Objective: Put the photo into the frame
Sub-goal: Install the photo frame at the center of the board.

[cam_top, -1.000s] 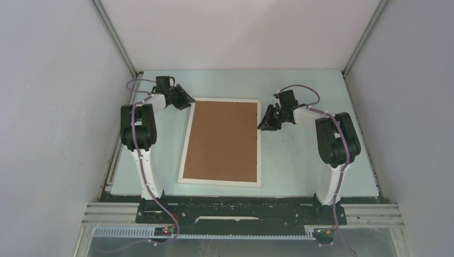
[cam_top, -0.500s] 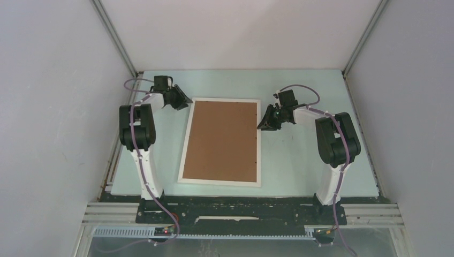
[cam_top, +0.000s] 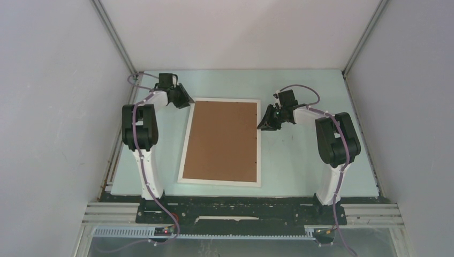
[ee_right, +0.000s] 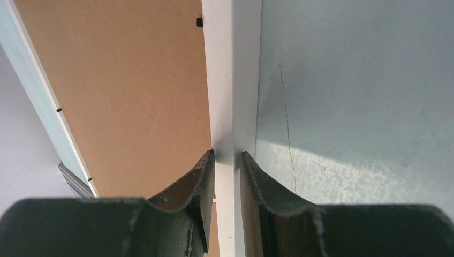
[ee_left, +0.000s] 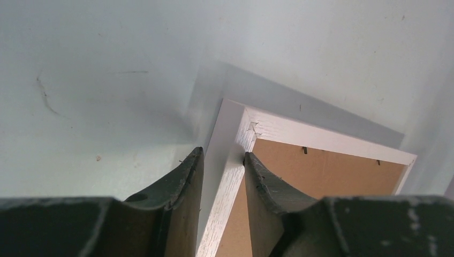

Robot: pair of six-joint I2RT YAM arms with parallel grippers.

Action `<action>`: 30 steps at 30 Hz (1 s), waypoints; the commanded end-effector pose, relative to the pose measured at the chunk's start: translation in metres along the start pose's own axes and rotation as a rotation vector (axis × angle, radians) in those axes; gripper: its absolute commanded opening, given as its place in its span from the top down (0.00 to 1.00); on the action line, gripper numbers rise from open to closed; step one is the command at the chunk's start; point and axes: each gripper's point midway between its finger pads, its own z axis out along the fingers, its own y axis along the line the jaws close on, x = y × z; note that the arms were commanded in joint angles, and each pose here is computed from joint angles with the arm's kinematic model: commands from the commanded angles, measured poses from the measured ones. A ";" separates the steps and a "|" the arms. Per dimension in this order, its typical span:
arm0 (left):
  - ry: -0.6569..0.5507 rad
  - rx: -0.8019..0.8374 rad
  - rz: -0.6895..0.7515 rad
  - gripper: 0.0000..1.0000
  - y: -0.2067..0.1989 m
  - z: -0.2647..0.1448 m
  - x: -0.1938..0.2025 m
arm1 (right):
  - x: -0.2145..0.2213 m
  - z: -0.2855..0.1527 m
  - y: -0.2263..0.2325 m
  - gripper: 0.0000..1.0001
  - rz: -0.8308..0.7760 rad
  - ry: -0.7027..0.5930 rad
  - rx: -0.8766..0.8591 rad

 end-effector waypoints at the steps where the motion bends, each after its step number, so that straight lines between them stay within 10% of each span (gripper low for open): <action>1: 0.048 -0.037 0.068 0.71 -0.008 -0.005 0.015 | 0.002 0.003 0.020 0.69 -0.023 0.009 -0.076; 30: 0.183 -0.176 0.215 0.70 -0.017 -0.015 0.083 | 0.001 0.003 0.019 0.69 -0.020 0.008 -0.078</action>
